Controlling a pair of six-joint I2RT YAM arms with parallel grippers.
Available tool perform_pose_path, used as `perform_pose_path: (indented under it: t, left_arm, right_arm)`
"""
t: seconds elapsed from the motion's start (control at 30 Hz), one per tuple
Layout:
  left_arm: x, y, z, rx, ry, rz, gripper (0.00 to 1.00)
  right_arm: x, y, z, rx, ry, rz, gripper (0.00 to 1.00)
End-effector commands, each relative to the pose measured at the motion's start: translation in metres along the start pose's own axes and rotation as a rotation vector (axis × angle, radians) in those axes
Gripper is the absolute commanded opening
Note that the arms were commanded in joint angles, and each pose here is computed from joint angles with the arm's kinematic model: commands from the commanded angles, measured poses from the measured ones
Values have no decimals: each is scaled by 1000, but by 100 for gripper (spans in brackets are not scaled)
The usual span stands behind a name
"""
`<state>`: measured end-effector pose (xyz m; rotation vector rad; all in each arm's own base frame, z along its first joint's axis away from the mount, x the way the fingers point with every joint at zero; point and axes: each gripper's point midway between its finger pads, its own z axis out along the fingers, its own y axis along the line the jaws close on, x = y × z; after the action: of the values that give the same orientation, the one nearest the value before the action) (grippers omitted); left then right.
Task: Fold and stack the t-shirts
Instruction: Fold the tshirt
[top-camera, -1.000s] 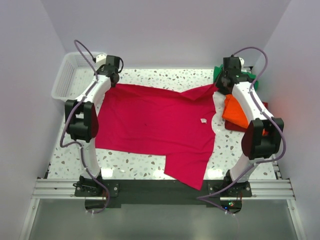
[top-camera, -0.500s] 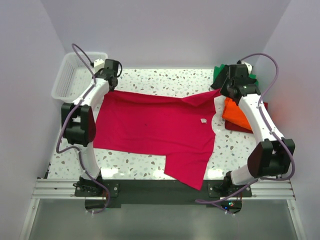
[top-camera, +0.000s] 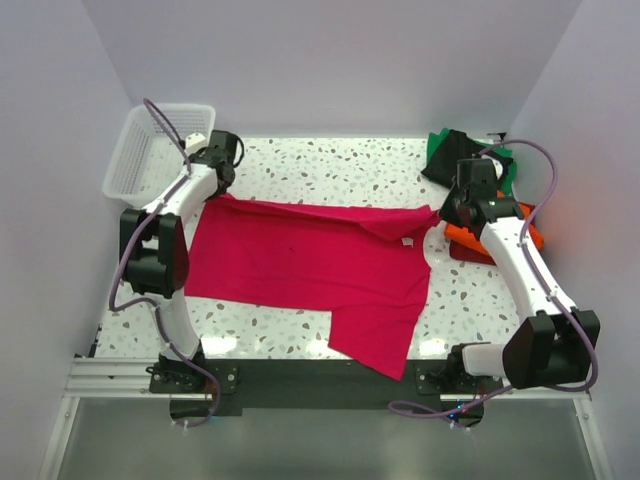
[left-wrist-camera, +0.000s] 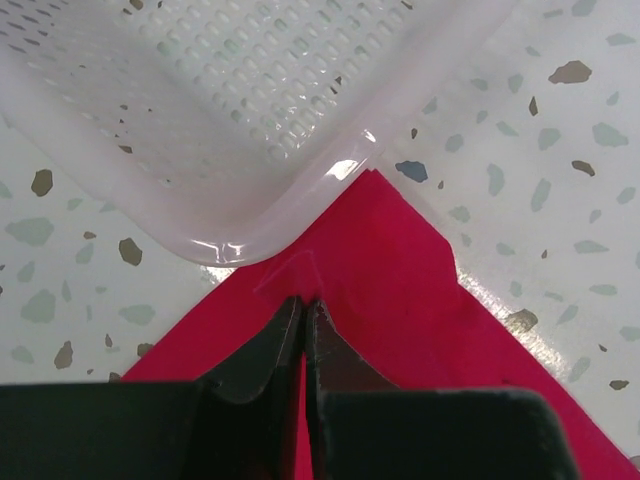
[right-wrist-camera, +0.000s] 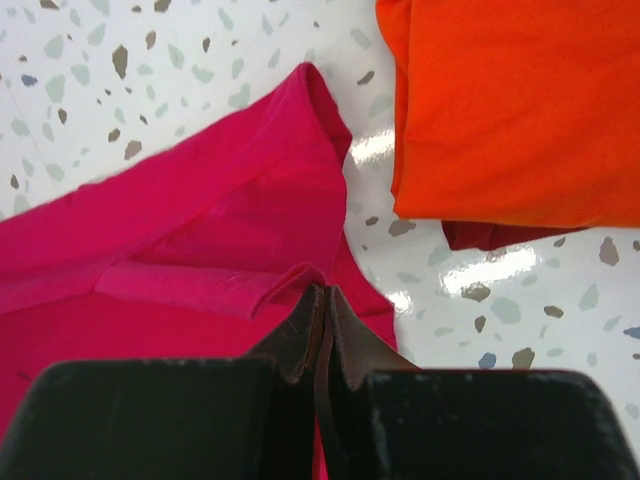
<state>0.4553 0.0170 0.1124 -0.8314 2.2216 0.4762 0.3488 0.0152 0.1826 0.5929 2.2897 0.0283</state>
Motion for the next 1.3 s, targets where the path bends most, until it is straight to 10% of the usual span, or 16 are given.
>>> perform_pose_path:
  t: [0.0,0.07,0.2,1.27]
  left_arm:
    - [15,14,1,-56,28,-3,28]
    - [28,19,7,-83,50,6,53]
    - [44,26,10,-99,79,9,63]
    - [106,-101,-103,638,184,251,61]
  right_arm:
    - [31,5,-8,-30,66,6,0]
    - [47,1,-7,-15,114,-7,0]
    - [65,3,-15,-1,139,-31,21]
    - [151,92,43,-198,361,-333,29]
